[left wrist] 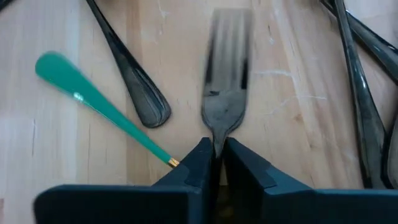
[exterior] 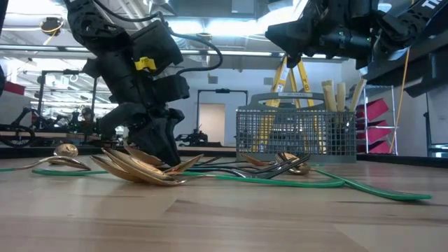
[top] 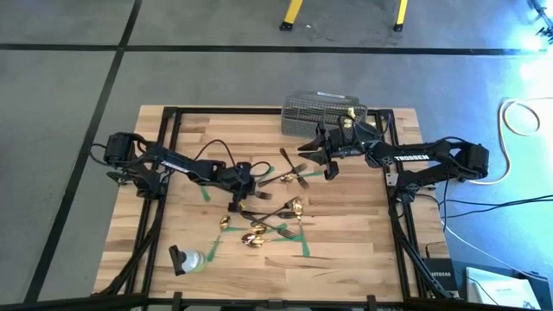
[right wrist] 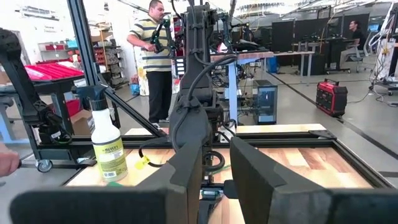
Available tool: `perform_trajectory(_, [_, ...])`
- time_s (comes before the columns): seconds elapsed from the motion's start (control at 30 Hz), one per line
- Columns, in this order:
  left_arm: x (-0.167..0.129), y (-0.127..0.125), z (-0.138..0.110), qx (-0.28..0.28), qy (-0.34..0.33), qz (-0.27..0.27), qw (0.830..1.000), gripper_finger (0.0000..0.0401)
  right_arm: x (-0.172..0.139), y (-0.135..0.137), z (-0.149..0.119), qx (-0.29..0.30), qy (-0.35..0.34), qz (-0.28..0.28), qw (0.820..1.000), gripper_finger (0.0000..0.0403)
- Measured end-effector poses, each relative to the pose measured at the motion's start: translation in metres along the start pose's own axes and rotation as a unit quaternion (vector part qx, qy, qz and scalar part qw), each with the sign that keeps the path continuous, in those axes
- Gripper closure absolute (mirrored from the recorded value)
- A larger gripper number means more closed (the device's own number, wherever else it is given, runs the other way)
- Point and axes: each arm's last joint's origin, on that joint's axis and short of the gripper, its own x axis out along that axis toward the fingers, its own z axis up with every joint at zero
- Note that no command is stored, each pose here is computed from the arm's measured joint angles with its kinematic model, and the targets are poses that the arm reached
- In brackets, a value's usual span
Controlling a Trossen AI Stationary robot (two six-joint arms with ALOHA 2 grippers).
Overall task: Sort silverware
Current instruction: Put the black fork into the gray organizer
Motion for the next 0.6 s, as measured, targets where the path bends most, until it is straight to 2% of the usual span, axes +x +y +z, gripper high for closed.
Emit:
perform_trajectory(0.1, [-0.001, -0.004, 0.002, 0.007, -0.003, 0.003, 1.000, 0.0396, 0.000, 0.001, 0.002, 0.027, -0.006, 0.013, 1.000, 0.0336])
perform_trajectory(0.23, [-0.005, -0.009, 0.009, 0.017, -0.010, 0.010, 1.000, 0.0398, 0.002, 0.008, 0.004, 0.066, -0.012, 0.062, 0.996, 0.0336])
perform_trajectory(0.37, [-0.012, -0.012, 0.017, 0.025, -0.021, 0.016, 0.999, 0.0400, 0.008, 0.024, 0.006, 0.059, -0.021, 0.110, 0.992, 0.0336])
perform_trajectory(0.6, [-0.019, -0.020, 0.030, 0.046, -0.020, 0.015, 0.999, 0.0401, 0.014, 0.044, 0.009, 0.045, -0.042, 0.147, 0.987, 0.0336])
